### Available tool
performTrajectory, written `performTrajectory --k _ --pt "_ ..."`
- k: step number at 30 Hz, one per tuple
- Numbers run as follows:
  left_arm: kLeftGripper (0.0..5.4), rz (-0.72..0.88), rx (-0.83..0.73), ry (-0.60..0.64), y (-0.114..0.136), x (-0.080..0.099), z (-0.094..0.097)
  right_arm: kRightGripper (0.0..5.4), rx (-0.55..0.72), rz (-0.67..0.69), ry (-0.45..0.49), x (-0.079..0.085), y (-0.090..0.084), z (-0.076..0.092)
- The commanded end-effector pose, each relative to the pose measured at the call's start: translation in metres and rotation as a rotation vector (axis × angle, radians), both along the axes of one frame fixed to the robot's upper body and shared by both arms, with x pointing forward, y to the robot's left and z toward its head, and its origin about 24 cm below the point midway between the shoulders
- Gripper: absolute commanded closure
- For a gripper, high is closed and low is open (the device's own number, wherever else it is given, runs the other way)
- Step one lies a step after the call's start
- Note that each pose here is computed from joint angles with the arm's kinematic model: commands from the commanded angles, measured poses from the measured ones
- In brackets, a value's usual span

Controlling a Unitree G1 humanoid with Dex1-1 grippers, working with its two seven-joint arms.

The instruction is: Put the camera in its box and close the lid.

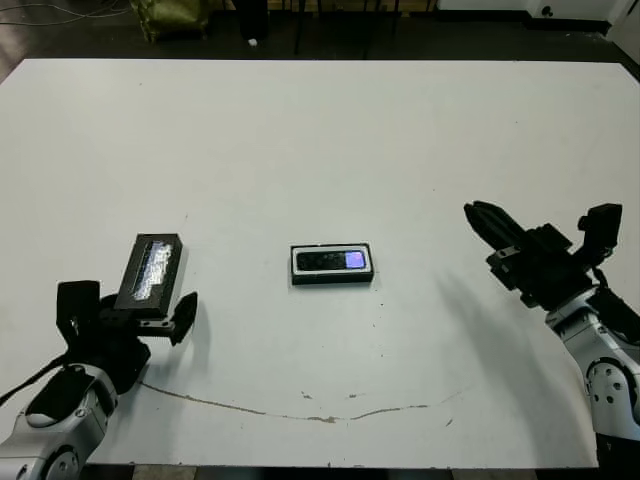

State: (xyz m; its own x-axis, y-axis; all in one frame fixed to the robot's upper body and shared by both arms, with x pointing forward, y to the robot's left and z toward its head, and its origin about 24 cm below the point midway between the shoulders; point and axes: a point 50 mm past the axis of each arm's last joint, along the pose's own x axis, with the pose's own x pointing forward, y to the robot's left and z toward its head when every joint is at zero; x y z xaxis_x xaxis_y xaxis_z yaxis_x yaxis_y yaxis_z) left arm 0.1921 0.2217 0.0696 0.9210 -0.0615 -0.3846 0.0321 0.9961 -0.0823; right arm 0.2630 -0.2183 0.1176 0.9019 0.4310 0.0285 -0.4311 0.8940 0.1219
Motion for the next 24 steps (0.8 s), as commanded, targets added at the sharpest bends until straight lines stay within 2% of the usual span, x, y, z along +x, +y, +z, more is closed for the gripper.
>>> performTrajectory --k 1,8,12,24 --pt "0.02 0.022 -0.008 0.045 0.002 -0.003 -0.010 5.40 -0.005 -0.009 0.035 -0.002 0.000 -0.006" --pt "0.02 -0.012 0.042 0.045 0.004 -0.003 -0.015 5.40 0.015 -0.007 0.042 -0.002 -0.001 -0.007" --pt "0.02 0.031 -0.031 0.035 0.004 -0.003 -0.018 5.40 0.003 -0.004 0.040 -0.002 -0.001 -0.007" --pt "0.02 0.058 -0.044 0.048 0.007 -0.004 -0.027 5.40 -0.013 -0.016 0.042 -0.002 -0.002 -0.009"
